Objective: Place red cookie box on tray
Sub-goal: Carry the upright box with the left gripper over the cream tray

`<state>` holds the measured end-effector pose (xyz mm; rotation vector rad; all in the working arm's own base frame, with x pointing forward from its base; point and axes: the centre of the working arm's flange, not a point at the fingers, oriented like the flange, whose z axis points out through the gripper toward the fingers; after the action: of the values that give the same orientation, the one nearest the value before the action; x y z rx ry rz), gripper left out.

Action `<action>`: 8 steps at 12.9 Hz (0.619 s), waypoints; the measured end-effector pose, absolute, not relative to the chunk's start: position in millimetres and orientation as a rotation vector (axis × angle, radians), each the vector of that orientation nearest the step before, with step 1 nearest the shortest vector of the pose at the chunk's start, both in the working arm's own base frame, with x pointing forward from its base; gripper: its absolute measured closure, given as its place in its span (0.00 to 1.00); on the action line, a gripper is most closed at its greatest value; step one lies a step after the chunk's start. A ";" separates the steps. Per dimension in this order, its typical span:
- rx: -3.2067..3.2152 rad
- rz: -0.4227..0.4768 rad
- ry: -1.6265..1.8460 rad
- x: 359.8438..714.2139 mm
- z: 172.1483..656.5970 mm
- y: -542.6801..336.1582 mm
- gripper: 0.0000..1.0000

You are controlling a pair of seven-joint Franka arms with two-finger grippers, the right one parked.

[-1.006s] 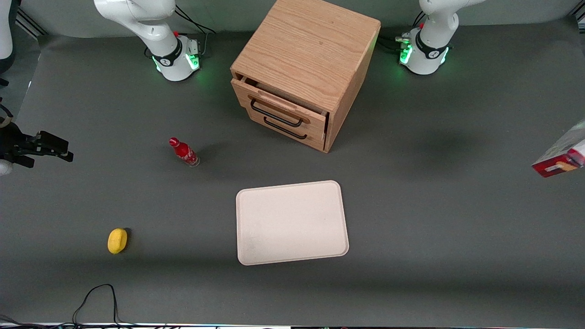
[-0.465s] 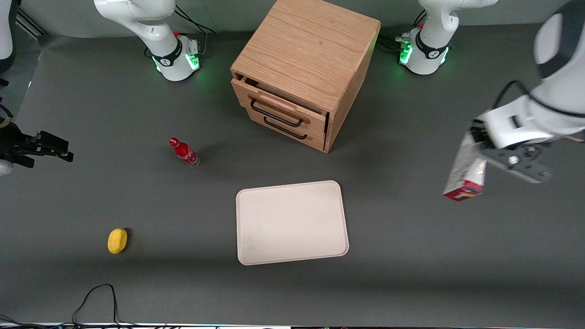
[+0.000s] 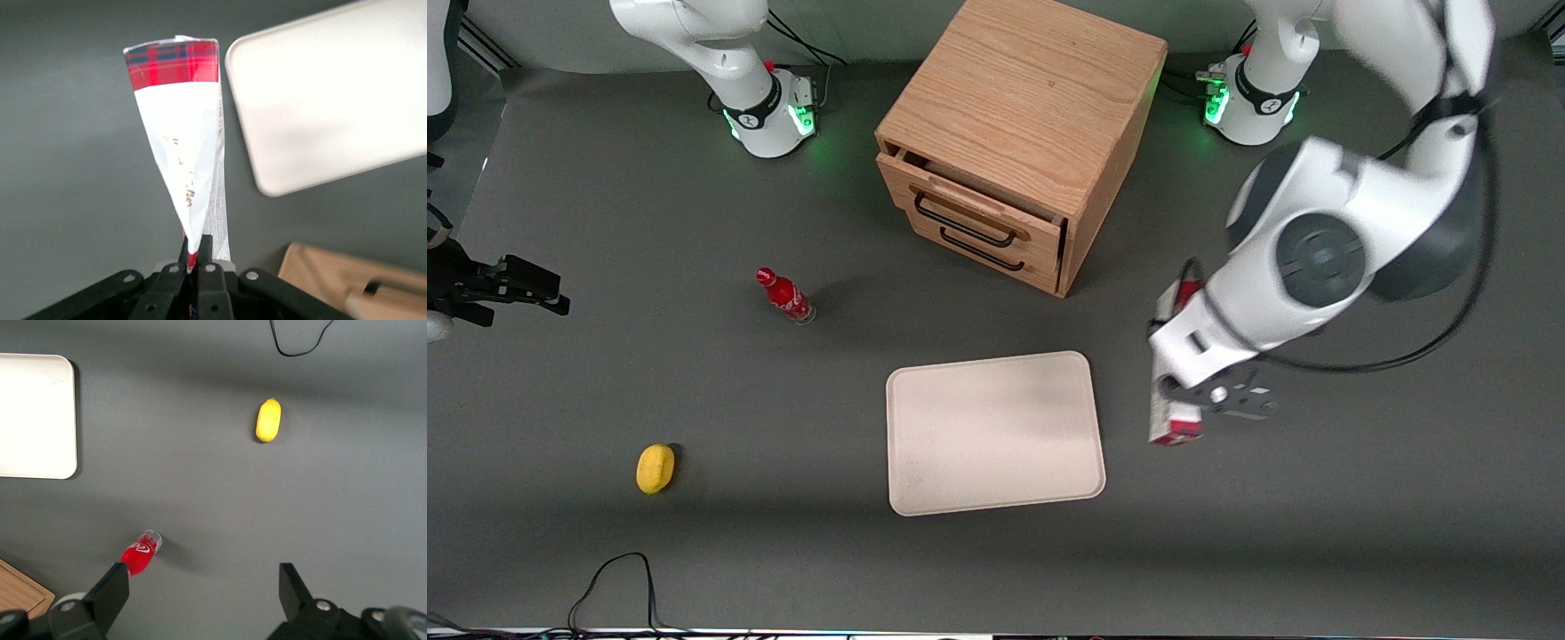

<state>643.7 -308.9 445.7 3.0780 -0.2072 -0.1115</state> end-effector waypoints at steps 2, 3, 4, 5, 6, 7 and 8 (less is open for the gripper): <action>3.058 -0.087 -0.112 651.3 385.0 -348.2 0.97; 3.049 -0.080 -0.064 652.9 358.8 -363.6 0.97; 3.041 -0.078 -0.012 654.0 337.5 -375.9 0.97; 3.036 -0.084 0.024 655.0 321.6 -385.2 0.97; 3.035 -0.095 0.046 655.8 309.7 -391.3 0.97; 3.039 -0.099 0.063 657.4 301.9 -393.4 0.97; 3.044 -0.099 0.075 658.8 296.7 -393.8 0.97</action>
<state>658.8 -393.8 296.7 3.0442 0.0753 -0.0994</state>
